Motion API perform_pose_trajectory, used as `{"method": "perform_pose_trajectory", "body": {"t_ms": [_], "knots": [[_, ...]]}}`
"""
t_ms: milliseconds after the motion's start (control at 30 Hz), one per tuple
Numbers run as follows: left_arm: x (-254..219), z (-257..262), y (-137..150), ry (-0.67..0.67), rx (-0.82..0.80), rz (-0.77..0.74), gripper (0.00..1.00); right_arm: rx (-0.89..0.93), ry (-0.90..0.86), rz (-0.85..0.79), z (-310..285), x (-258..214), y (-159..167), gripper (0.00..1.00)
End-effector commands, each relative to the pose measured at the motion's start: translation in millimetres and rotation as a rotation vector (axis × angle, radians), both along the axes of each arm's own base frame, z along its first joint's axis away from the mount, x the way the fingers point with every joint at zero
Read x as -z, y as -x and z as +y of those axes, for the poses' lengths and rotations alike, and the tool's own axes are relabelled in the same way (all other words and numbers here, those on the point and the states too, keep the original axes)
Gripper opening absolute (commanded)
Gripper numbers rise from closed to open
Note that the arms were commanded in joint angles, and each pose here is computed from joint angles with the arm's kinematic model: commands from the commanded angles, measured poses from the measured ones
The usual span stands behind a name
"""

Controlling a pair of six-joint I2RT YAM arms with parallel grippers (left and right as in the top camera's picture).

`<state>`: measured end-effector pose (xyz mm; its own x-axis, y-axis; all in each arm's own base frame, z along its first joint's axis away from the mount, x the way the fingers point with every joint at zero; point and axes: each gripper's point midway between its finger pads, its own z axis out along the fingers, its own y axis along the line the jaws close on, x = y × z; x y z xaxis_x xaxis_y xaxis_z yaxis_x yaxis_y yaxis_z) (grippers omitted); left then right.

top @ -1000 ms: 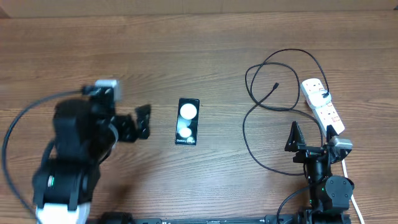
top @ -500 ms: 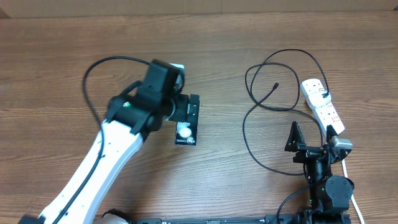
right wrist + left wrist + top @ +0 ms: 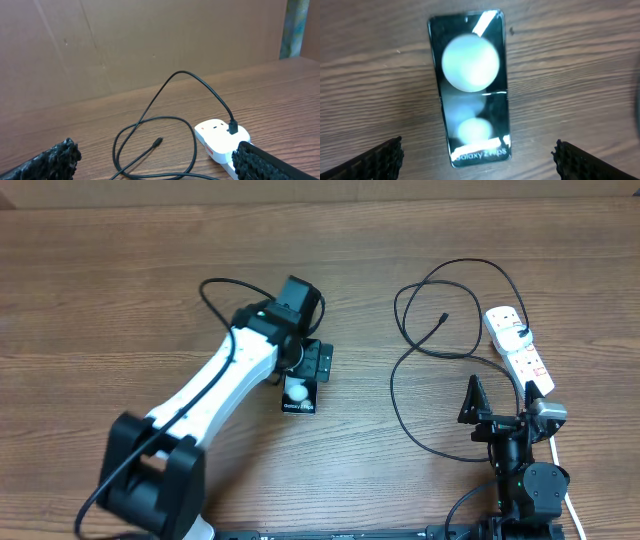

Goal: Plug charger to phone and switch on socket
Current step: 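Lower the left gripper onto the phone and align with its edges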

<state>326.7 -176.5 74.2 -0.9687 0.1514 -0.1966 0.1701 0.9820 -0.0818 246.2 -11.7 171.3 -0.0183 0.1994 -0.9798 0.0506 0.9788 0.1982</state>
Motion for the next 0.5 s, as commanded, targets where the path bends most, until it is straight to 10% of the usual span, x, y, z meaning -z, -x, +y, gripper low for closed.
{"method": "perform_pose_trajectory", "body": {"t_ms": [0,467], "knots": [[17.1,0.0,-5.7,-0.055,-0.012,0.016,0.99,0.001,0.007,-0.007,0.3,1.0,-0.1,1.0],[65.3,-5.9,-5.8,-0.076,0.044,0.096,1.0,0.001,0.007,-0.007,0.3,1.0,-0.1,1.0]]}}
